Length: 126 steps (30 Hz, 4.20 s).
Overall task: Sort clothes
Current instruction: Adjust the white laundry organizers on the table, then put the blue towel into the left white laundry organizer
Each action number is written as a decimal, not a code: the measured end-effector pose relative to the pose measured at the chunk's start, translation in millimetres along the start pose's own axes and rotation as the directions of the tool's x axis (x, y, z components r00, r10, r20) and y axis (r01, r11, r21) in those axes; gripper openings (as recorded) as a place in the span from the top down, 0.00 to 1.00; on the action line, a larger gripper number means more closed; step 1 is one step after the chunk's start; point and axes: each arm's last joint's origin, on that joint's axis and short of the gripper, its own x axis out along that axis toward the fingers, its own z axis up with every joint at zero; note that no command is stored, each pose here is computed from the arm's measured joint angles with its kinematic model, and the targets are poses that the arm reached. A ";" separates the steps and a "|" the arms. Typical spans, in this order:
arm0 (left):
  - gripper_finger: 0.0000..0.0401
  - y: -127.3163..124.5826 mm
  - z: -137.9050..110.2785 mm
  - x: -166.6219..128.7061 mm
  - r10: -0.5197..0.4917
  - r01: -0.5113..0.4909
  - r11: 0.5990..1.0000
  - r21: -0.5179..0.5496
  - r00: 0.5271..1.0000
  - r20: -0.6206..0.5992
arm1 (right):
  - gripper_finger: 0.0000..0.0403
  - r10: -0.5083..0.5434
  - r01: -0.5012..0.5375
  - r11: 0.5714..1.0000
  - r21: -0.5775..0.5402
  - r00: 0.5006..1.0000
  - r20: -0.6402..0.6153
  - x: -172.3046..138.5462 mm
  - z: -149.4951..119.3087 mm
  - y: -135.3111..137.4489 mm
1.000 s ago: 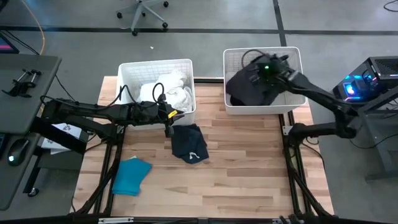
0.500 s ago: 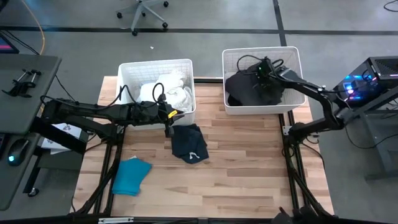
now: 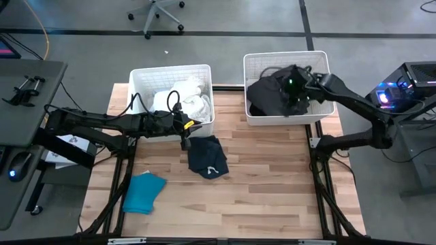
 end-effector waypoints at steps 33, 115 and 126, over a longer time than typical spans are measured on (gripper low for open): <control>0.86 -7.5 2.6 -1.2 -0.039 0.039 0.999 0.016 0.999 0.037 | 0.49 0.614 -0.426 0.717 -0.552 0.761 0.211 -81.8 -61.9 130.6; 0.98 -122.8 -81.8 -123.2 -0.292 -0.191 0.851 -0.490 0.604 -0.741 | 0.49 0.103 0.101 0.914 -0.393 0.880 0.465 -3.5 -129.2 201.0; 0.76 -135.0 -125.0 -131.0 -0.245 -0.549 0.690 -0.471 0.436 -0.866 | 0.49 0.170 0.116 0.870 -0.480 0.842 0.512 5.9 -130.5 211.6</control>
